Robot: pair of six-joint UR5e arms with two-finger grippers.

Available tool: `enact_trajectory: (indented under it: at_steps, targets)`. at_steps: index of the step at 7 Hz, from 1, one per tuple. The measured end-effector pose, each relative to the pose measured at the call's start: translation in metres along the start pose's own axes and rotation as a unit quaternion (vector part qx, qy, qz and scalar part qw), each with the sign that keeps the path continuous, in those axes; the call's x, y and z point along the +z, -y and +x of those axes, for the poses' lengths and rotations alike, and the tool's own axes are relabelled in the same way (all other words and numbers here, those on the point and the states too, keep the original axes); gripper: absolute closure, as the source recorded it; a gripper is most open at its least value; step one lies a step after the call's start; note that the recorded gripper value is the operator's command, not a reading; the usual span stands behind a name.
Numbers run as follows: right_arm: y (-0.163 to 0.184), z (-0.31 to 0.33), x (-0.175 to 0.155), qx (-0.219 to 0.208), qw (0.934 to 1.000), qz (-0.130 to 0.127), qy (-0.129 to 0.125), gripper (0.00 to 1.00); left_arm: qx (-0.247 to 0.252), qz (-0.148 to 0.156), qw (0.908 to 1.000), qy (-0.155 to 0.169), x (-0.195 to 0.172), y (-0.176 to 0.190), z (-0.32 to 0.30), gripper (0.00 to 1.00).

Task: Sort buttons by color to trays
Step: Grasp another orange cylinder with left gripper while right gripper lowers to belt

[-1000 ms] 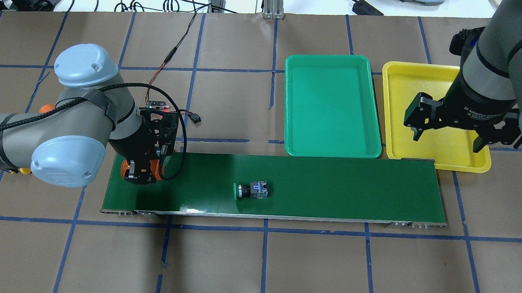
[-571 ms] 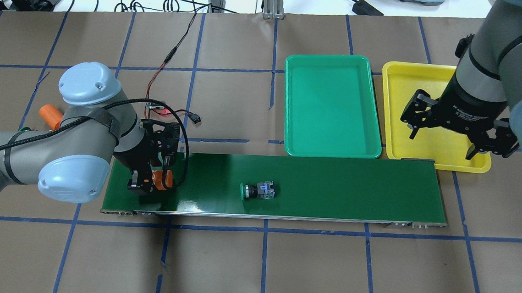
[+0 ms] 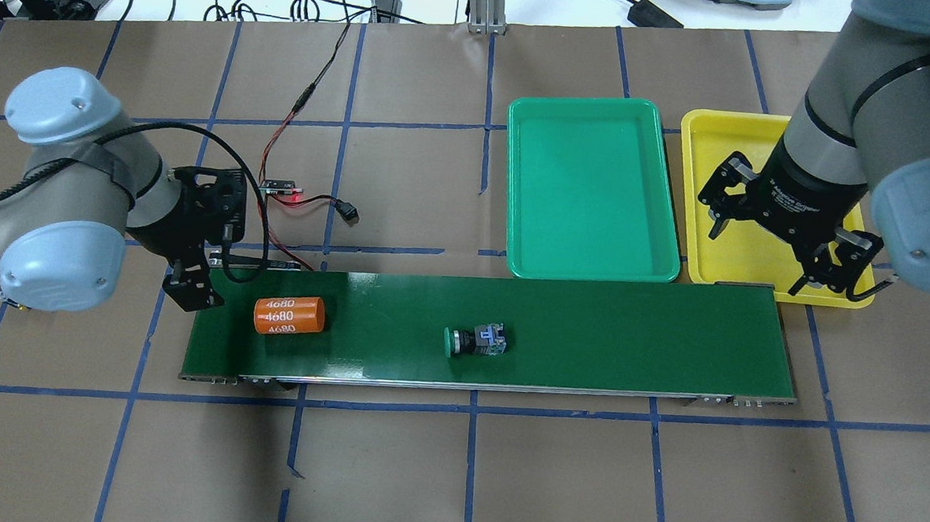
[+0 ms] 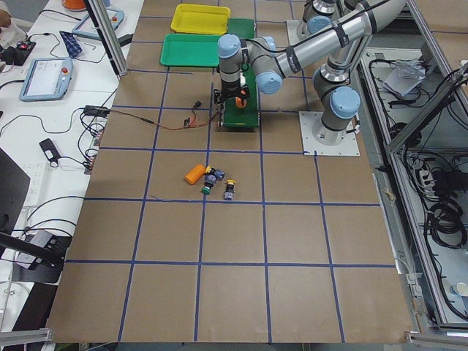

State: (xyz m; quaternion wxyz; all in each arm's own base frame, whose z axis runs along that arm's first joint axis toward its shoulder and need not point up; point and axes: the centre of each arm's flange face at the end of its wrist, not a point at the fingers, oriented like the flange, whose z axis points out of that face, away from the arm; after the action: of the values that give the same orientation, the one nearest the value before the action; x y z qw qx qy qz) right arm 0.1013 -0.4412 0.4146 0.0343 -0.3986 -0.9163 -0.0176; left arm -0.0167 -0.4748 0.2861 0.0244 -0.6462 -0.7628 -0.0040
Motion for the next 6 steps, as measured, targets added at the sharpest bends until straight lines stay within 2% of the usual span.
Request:
enact_trajectory:
  at_steps: [3,4,6]
  targets:
    - [-0.015,0.001,0.037,0.062,0.9977,-0.012,0.026,0.0,0.095,0.001,0.9953,0.019,0.001,-0.061,-0.071,0.12]
    - [-0.021,0.002,0.047,0.08,0.9959,-0.018,0.039,0.0,0.133,-0.001,0.9908,0.025,0.006,-0.087,-0.1,0.12]
    - [-0.029,0.002,0.061,0.107,0.9923,-0.028,0.057,0.0,0.175,-0.006,0.9842,0.028,0.018,-0.133,-0.146,0.11]
